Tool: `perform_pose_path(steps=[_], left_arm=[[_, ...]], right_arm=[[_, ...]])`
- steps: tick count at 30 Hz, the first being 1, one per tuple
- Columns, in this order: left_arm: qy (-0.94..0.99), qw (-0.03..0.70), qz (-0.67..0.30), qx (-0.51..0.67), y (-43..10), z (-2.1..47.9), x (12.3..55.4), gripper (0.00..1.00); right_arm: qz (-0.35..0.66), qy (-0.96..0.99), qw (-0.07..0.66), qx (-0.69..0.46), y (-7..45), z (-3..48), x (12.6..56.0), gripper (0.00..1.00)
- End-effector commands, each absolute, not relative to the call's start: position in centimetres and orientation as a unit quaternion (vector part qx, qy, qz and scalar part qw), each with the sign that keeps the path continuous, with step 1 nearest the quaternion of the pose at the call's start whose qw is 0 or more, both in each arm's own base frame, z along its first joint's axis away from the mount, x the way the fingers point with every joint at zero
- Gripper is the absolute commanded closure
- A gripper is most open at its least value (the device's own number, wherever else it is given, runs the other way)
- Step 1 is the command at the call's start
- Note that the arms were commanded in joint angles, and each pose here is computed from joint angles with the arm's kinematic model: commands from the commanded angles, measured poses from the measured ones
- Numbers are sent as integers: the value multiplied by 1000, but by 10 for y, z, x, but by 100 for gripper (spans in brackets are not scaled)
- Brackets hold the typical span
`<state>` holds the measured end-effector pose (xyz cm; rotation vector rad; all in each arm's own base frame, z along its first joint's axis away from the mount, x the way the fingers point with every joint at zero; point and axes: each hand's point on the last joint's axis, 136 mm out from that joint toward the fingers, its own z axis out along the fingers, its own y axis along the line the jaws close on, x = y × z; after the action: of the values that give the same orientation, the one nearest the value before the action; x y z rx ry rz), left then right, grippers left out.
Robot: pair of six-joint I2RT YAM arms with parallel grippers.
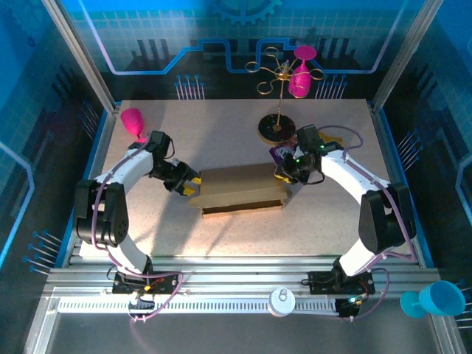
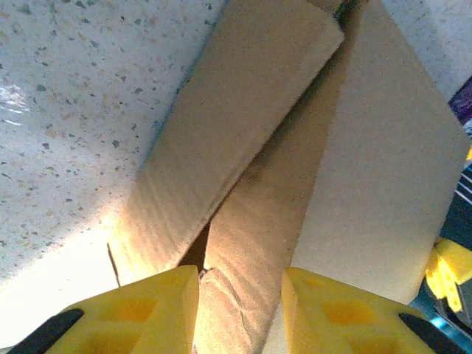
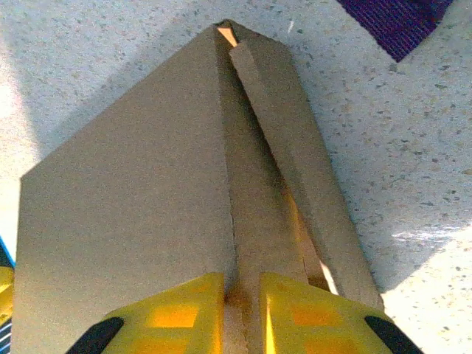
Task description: Fold the paper box
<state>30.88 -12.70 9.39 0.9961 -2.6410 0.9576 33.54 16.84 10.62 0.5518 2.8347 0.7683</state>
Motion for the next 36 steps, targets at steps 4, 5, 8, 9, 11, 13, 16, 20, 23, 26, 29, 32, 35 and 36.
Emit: perform_pose_path(steps=[4, 5, 8, 9, 11, 13, 16, 20, 23, 26, 29, 32, 35, 36], left_arm=[[-907, 89, 270, 312, -119, 70, 290, 65], [-907, 90, 270, 311, -118, 67, 288, 65], [-906, 93, 273, 309, -120, 58, 286, 64], [-906, 92, 274, 308, -121, 57, 285, 63], [-909, 88, 274, 301, -123, 55, 286, 61], [-911, 84, 274, 296, -124, 55, 288, 60], [-913, 70, 276, 292, -124, 61, 290, 57], [-918, 32, 269, 290, -117, 82, 292, 48], [-915, 13, 284, 288, -120, 97, 293, 44], [-907, 15, 311, 283, -128, 102, 297, 43], [-907, 30, 317, 275, -133, 93, 301, 43], [-911, 35, 310, 268, -132, 81, 305, 43], [-909, 31, 324, 262, -137, 77, 311, 43], [-908, 29, 328, 259, -139, 76, 313, 43]], right_arm=[[211, 964, 38, 156, 162, 70, 314, 80], [209, 965, 35, 154, 162, 67, 313, 80], [198, 968, 31, 150, 159, 60, 311, 79], [196, 969, 31, 148, 159, 59, 311, 79], [194, 970, 27, 145, 159, 56, 310, 78], [194, 970, 27, 141, 159, 57, 310, 77], [191, 972, 28, 136, 159, 58, 311, 76], [190, 973, 34, 126, 158, 65, 313, 76], [194, 973, 45, 116, 160, 74, 316, 74], [203, 972, 56, 107, 162, 86, 319, 71], [216, 969, 67, 96, 164, 96, 323, 63], [237, 964, 80, 92, 163, 103, 327, 54], [263, 957, 82, 89, 160, 103, 331, 47], [272, 955, 78, 88, 160, 100, 331, 45]])
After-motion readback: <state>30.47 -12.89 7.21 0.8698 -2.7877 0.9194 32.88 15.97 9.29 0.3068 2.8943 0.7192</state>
